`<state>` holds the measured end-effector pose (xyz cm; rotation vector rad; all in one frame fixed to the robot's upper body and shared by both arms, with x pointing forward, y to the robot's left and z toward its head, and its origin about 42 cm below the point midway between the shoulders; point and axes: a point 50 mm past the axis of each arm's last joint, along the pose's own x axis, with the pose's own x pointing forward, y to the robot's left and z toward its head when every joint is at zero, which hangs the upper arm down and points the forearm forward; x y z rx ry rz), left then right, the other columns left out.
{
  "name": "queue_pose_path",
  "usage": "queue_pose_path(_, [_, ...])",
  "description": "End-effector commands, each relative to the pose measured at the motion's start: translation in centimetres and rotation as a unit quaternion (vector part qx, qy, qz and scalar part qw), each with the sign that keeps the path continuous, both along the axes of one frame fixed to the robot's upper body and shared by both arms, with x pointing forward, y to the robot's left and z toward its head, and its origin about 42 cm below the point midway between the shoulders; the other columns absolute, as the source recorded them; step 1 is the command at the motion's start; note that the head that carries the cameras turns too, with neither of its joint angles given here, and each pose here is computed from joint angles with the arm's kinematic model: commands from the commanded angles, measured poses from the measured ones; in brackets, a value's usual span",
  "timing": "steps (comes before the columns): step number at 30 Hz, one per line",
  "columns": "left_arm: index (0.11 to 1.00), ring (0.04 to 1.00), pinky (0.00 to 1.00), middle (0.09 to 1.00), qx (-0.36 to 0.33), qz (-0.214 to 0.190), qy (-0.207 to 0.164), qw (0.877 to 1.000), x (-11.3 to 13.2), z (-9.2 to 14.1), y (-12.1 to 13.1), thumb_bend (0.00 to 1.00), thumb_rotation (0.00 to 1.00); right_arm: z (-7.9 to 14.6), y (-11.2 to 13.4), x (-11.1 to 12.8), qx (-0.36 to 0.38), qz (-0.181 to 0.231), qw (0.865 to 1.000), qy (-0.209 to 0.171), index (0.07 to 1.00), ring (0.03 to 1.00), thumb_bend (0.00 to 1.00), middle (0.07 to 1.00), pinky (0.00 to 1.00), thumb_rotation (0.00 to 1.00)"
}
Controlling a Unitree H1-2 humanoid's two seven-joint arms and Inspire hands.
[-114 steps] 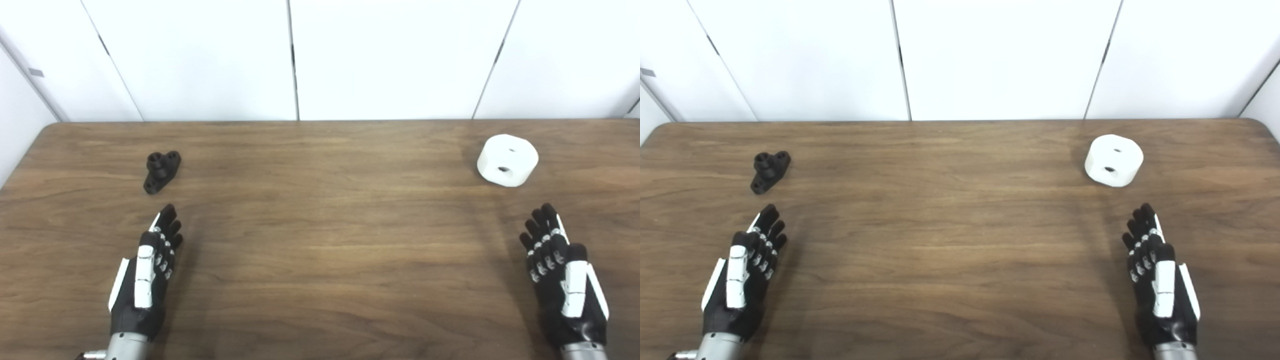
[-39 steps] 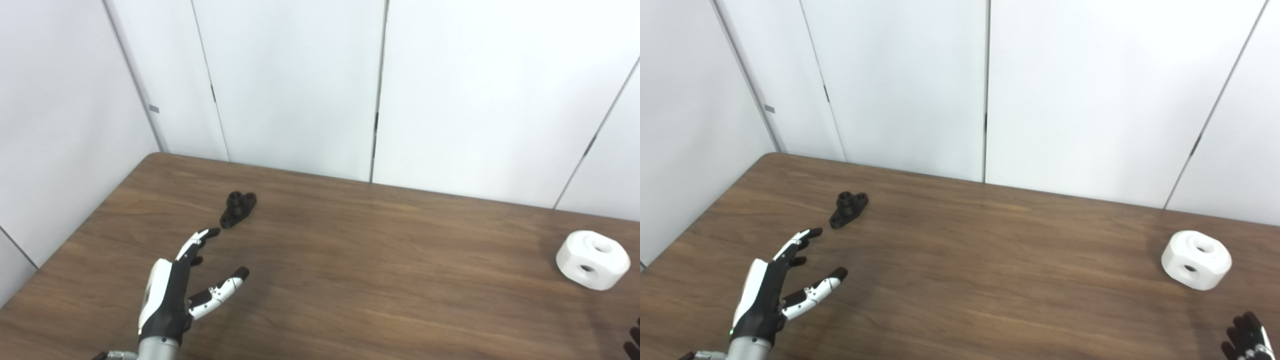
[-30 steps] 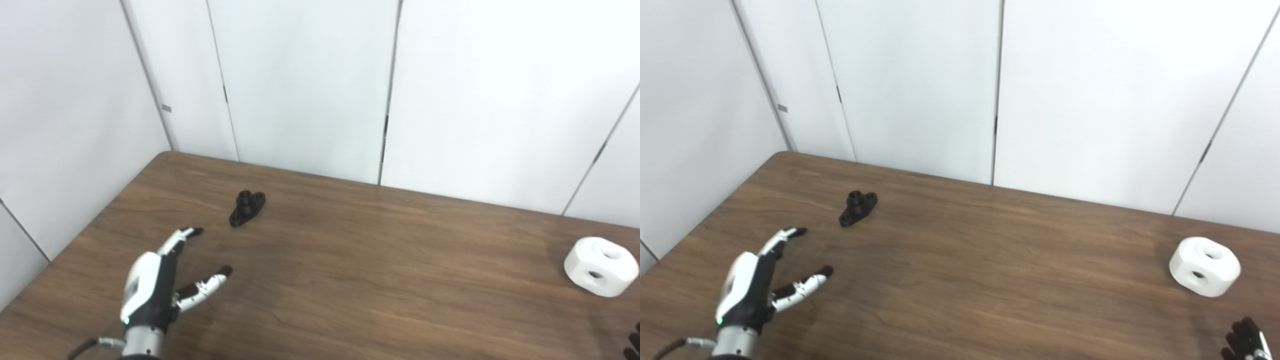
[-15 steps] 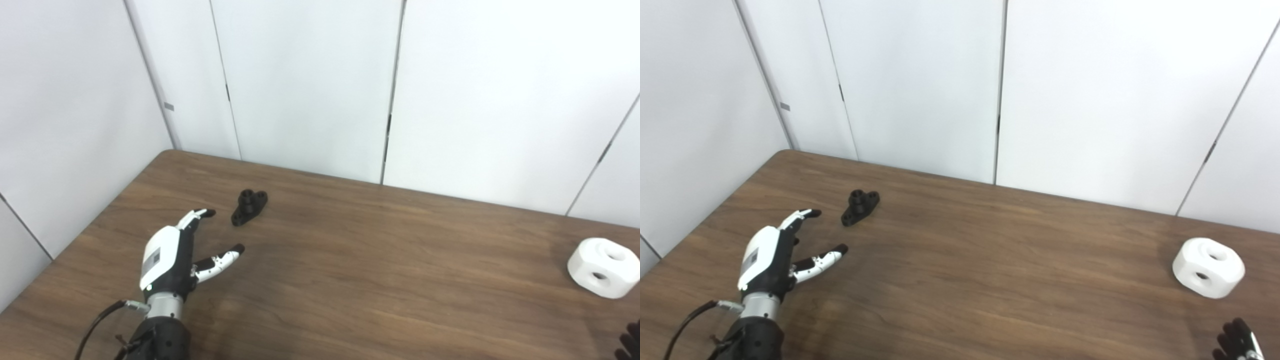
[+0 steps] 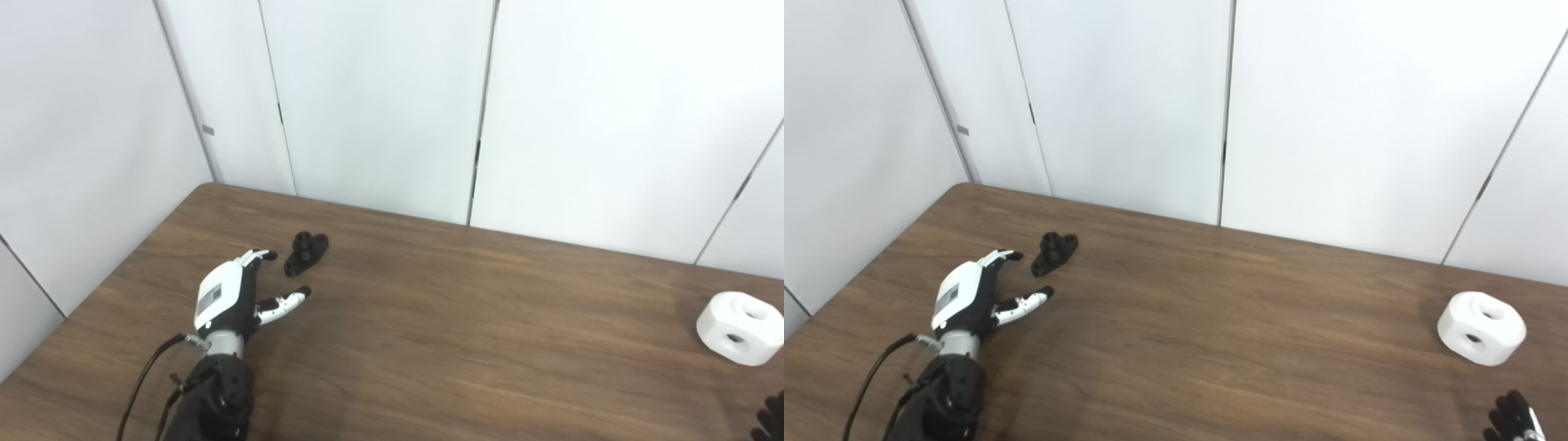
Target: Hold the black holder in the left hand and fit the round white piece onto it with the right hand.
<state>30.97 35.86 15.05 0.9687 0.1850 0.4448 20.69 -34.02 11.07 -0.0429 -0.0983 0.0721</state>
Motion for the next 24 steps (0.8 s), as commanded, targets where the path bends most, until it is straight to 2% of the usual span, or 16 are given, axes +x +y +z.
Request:
queue_pose_path(1, [0.812, 0.937, 0.88, 0.917, 0.031, 0.005, -0.045, 0.998, 1.8, 2.2, 0.7, 0.79, 0.43, -2.0, 0.5, -1.5, 0.015, -0.005, 0.999, 0.034, 1.000, 1.000, 0.71, 1.000, 1.00, 1.00])
queue_pose_path(10, [0.802, 0.937, 0.93, 0.913, 0.057, 0.009, -0.025, 0.998, 5.4, 1.6, 0.7, 0.80, 0.41, -1.8, 0.9, -1.5, 0.015, -0.007, 0.999, 0.031, 1.000, 1.000, 0.69, 1.000, 1.00, 1.00])
queue_pose_path(12, [0.803, 0.942, 0.96, 0.917, 0.080, 0.011, -0.010, 0.997, 6.0, 1.6, 0.7, 0.80, 0.44, -1.9, 0.9, -1.5, 0.015, -0.009, 0.999, 0.030, 1.000, 1.000, 0.69, 1.000, 1.00, 1.00])
queue_pose_path(13, [0.810, 0.964, 0.98, 0.929, 0.097, 0.013, -0.001, 0.995, 6.4, 1.6, 0.6, 0.80, 0.49, -1.9, 0.9, -1.6, 0.015, -0.009, 0.999, 0.031, 1.000, 1.000, 0.69, 1.000, 1.00, 1.00])
queue_pose_path(15, [0.816, 0.990, 1.00, 0.945, 0.114, 0.017, 0.008, 0.993, 7.0, 1.7, 0.6, 0.80, 0.53, -2.0, 1.0, -1.6, 0.014, -0.010, 0.999, 0.030, 1.000, 1.000, 0.68, 0.999, 1.00, 1.00])
queue_pose_path(24, [0.822, 0.998, 1.00, 0.954, 0.093, 0.027, 0.022, 0.995, 9.3, 1.9, 0.6, 0.80, 0.55, -1.9, 1.3, -1.6, 0.010, -0.009, 1.000, 0.027, 0.999, 1.000, 0.61, 0.995, 1.00, 1.00])
